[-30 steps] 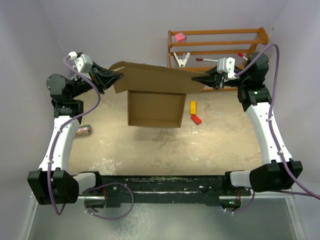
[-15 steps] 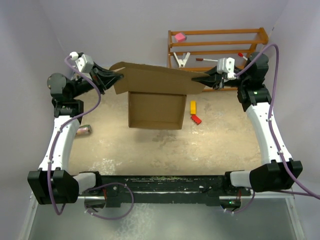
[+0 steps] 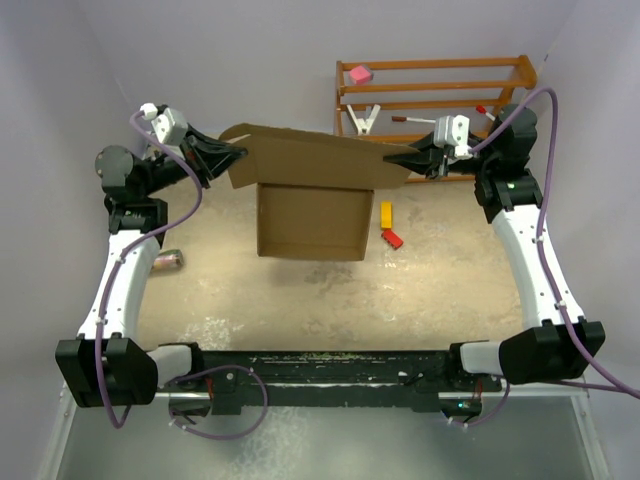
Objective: Fold the paper box
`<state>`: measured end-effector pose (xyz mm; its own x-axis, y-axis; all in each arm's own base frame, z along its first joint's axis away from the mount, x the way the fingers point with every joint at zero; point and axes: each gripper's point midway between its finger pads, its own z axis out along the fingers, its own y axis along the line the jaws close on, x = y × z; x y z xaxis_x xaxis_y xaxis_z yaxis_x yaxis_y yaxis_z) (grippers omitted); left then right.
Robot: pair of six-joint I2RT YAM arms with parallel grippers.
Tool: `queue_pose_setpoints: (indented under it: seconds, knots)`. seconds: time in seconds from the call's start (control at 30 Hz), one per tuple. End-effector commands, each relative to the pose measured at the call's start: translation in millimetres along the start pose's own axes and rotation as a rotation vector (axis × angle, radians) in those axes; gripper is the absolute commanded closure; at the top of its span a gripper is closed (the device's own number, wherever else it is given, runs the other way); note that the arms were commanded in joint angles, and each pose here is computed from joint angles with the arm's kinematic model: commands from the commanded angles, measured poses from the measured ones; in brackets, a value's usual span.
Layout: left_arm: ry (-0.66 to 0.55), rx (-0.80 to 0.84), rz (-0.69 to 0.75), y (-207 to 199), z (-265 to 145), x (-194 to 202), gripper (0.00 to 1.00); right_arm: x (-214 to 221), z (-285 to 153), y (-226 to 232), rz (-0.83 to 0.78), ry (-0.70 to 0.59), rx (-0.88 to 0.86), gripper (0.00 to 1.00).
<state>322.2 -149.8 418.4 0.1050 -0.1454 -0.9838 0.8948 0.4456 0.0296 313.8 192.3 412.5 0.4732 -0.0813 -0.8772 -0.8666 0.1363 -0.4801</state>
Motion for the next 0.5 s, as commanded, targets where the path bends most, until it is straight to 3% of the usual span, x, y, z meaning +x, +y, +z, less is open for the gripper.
queue_pose_setpoints:
  seconds: [0.0, 0.47]
  knots:
    - [-0.013, 0.036, 0.028, -9.4, 1.4, -10.2, 0.95, -16.5, 2.4, 3.0, -0.079, -0.035, -0.029, 1.0]
    - [-0.012, 0.036, 0.016, -8.7, 1.7, -10.3, 0.95, -20.6, 3.4, -2.7, -0.136, -0.049, -0.025, 1.0]
